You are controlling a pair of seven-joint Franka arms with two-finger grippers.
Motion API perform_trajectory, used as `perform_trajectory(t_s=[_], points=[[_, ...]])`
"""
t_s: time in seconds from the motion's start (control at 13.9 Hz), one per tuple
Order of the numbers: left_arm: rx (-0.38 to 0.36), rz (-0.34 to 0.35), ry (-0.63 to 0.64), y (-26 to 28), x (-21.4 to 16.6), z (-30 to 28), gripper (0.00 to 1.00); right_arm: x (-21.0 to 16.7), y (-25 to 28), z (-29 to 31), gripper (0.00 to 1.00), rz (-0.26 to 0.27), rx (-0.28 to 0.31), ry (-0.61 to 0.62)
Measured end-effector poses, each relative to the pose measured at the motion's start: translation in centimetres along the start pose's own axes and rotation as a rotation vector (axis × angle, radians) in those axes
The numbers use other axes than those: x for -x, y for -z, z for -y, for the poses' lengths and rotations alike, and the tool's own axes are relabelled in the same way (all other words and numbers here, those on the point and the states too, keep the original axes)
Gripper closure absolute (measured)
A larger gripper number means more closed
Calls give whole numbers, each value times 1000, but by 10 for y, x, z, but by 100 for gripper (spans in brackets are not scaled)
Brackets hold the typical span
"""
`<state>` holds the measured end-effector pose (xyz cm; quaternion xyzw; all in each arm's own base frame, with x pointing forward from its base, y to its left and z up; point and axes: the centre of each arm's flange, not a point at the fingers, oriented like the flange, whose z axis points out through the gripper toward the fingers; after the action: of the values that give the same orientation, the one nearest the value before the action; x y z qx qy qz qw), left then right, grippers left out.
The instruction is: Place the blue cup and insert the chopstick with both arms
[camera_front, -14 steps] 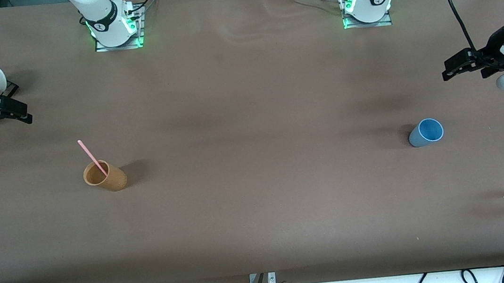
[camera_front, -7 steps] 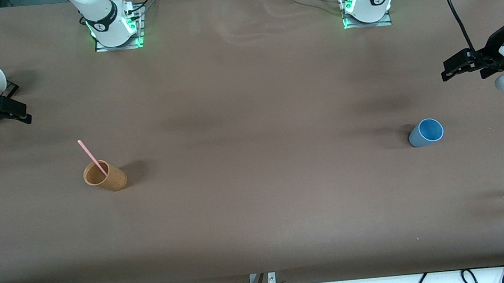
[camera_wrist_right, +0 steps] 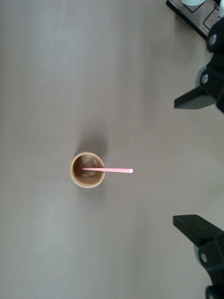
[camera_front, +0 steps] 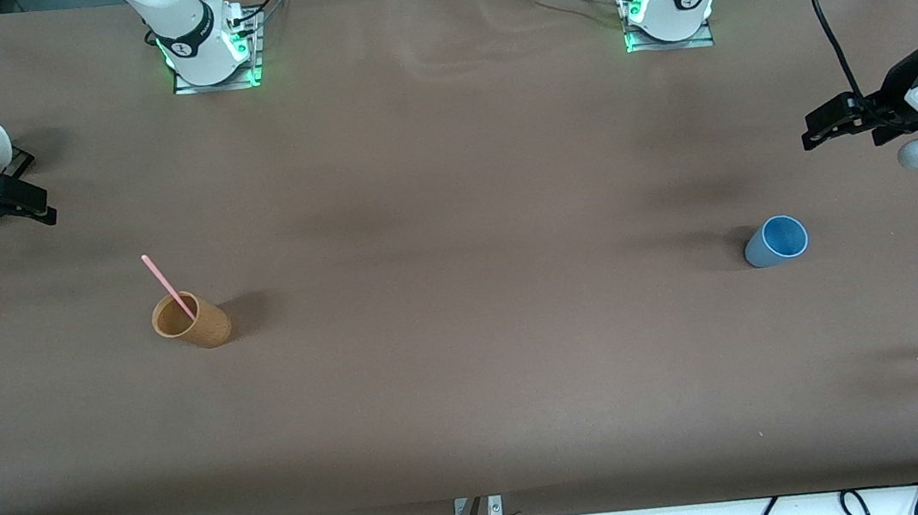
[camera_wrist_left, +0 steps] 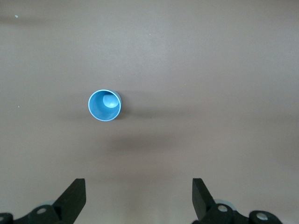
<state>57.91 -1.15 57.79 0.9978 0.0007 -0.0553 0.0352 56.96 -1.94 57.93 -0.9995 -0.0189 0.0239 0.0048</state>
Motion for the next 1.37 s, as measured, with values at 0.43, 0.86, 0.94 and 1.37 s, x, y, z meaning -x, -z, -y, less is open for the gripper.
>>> perform_trajectory(t_s=[0.43, 0.86, 0.94, 1.37], points=[[0, 1, 1, 0, 0, 0, 0, 0, 0, 0, 0, 0, 0, 0], [0, 72, 14, -39, -19, 8, 0, 0, 0, 0, 0, 0, 0, 0], [-4, 89, 11, -50, -24, 11, 0, 0, 0, 0, 0, 0, 0, 0], [-99, 98, -82, -121, -66, 77, 0, 0, 0, 0, 0, 0, 0, -1]])
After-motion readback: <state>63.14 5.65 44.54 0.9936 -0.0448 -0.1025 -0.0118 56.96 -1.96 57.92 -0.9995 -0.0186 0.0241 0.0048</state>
